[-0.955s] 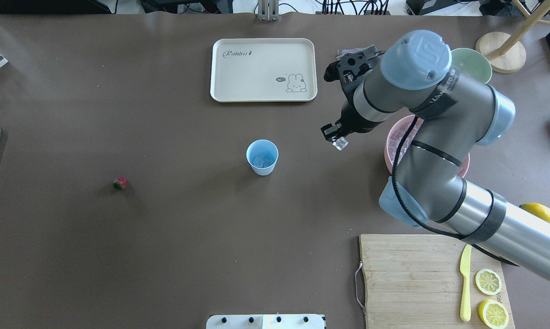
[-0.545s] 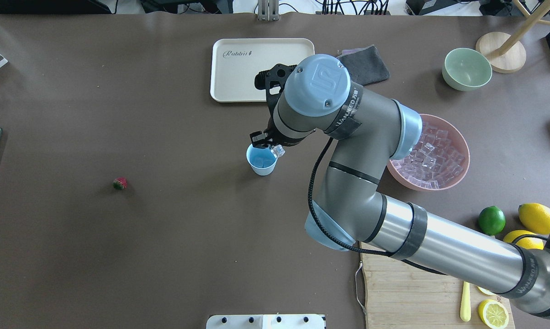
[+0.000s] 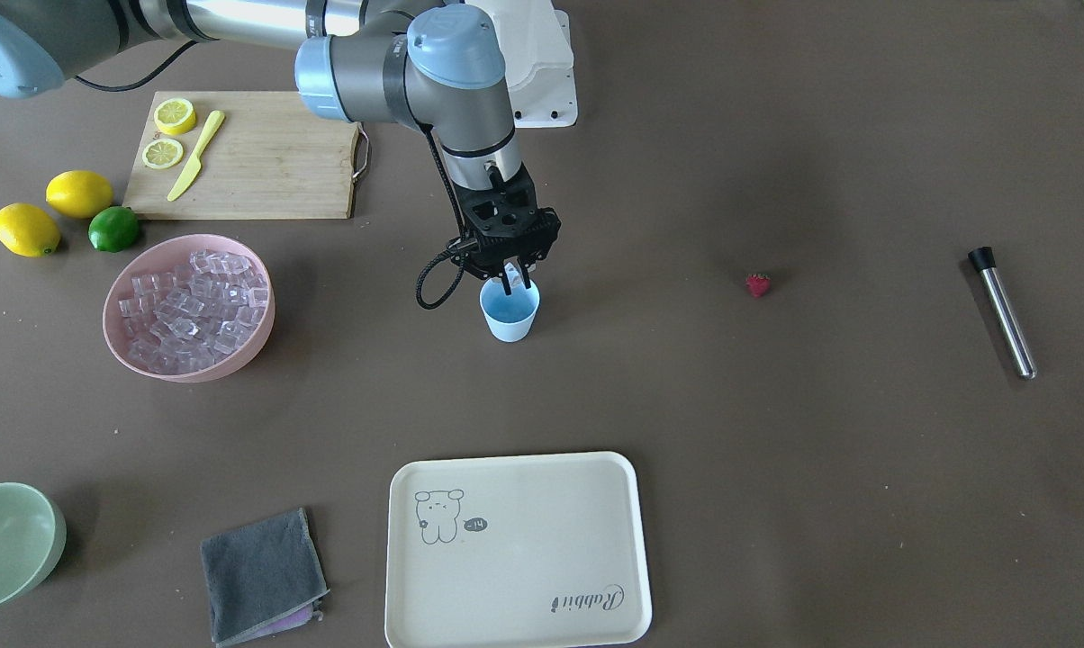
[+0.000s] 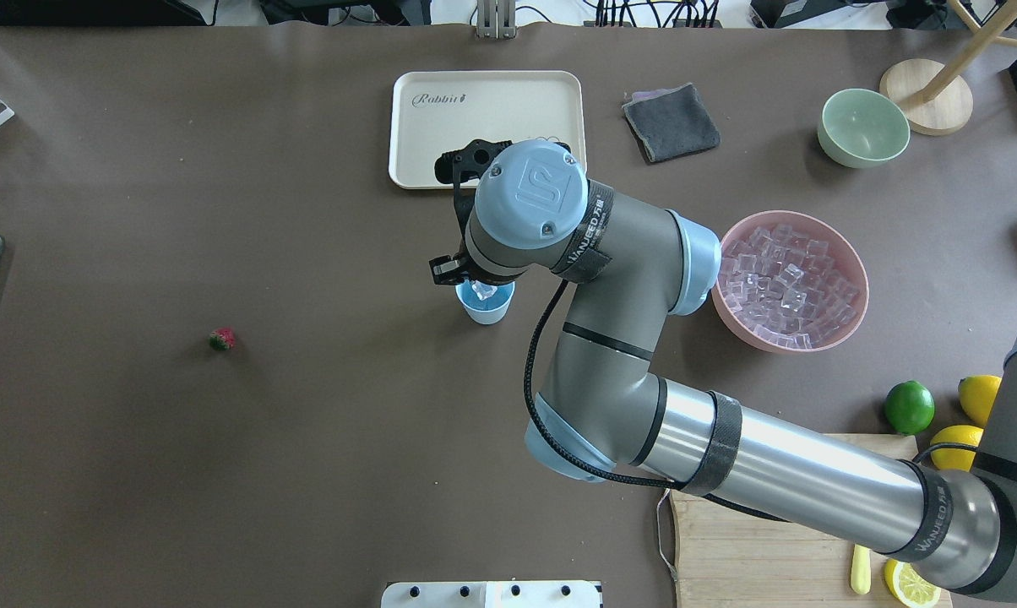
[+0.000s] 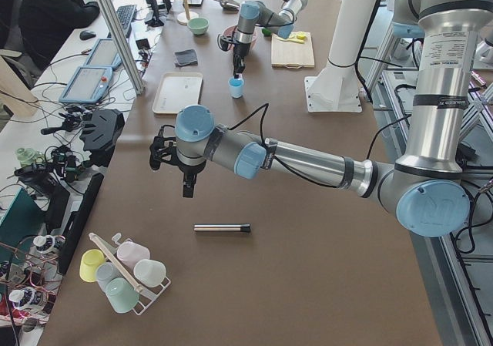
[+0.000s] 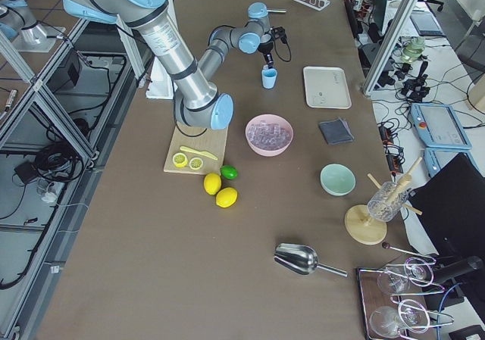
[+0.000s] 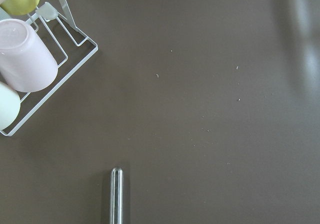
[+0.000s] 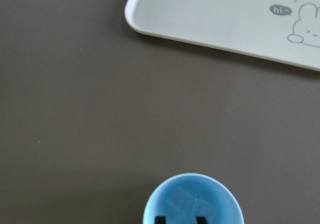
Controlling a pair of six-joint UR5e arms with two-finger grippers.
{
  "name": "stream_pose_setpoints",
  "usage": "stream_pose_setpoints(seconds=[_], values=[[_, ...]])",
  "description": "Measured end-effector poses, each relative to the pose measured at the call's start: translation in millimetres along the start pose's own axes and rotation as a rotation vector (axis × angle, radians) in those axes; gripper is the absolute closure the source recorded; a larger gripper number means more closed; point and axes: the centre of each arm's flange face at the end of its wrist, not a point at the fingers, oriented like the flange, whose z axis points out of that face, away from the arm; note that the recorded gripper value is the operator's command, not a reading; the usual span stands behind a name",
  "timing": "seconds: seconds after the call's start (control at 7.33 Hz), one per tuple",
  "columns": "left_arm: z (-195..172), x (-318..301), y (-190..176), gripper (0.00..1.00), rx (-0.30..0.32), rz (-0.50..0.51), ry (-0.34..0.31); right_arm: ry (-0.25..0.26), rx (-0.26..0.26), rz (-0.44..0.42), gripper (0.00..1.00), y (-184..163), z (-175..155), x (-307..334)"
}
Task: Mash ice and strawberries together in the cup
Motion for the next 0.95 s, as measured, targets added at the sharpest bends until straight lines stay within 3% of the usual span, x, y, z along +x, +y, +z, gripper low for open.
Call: stream_pose_setpoints(seconds=[0.14,0.55,0.68,0.95], values=[[0,0,0,0.02,0.000,0.000,0.000,-0.007,0.019,0.003,0.01,-2,0,0],[1,3,-1,0.02,-0.001,0.003,-0.001,0.007,0.047,0.055,0.00,-16,-8,24],[2,9,-2,0.02,-0.001,0.008,0.001,0.029,0.043,0.088,0.00,-25,-20,65],[20,58,-13,0.02,-0.017,0.054,0.009,0.045,-0.017,0.208,0.00,-57,-61,206]])
